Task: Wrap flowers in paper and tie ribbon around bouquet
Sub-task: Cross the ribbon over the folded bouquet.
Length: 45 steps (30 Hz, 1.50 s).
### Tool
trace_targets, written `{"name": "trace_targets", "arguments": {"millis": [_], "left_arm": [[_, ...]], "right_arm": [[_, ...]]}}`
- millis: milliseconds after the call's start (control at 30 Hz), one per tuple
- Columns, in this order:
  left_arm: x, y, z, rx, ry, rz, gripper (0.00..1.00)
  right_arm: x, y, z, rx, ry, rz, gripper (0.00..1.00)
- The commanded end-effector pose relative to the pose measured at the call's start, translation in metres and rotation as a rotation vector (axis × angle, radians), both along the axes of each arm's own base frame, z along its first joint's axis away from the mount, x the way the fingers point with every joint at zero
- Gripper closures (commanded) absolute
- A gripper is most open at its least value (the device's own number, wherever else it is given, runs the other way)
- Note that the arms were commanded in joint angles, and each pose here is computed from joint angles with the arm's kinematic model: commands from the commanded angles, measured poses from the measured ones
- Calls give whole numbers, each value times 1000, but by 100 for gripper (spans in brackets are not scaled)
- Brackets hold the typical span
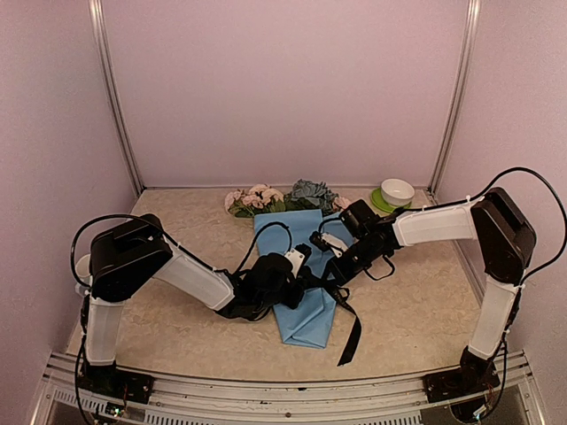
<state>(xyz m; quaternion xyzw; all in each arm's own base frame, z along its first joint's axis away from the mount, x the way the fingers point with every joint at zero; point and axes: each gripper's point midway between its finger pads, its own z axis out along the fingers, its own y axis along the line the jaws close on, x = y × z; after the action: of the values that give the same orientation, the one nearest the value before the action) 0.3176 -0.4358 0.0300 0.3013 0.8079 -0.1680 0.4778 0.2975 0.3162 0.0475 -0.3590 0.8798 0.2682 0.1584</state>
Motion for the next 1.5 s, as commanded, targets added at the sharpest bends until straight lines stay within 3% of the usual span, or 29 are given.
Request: {"name": "trace_targets", "arguments": {"millis": [0,200,467,700,867,1200,1367,1467], "left_arm": [[-3,6,-8,38,0,-2,61],[-9,2,12,24,-48,-22,48],[-7,3,3,48,-35,-13,49],[-10,0,13,5,-36,-30,47],[-9,-2,4,25,-21,-28,49],[-3,4,-9,18,14,1,55],[-2,3,-9,24,10,-1,55],[-2,3,-8,26,8,-1,55]], "right_arm": [[3,5,18,47,0,-5,100],[30,6,45,59,-113,-69,100],[37,2,62,80,-166,-122,100],[62,-24,79,23,-276,-272,100],[41,-2,72,123,-195,-162,100],[-39,10,81,296,-36,72,65],[-48,-12,66,197,-7,33,67],[-23,-35,63,150,-35,-117,78]]}}
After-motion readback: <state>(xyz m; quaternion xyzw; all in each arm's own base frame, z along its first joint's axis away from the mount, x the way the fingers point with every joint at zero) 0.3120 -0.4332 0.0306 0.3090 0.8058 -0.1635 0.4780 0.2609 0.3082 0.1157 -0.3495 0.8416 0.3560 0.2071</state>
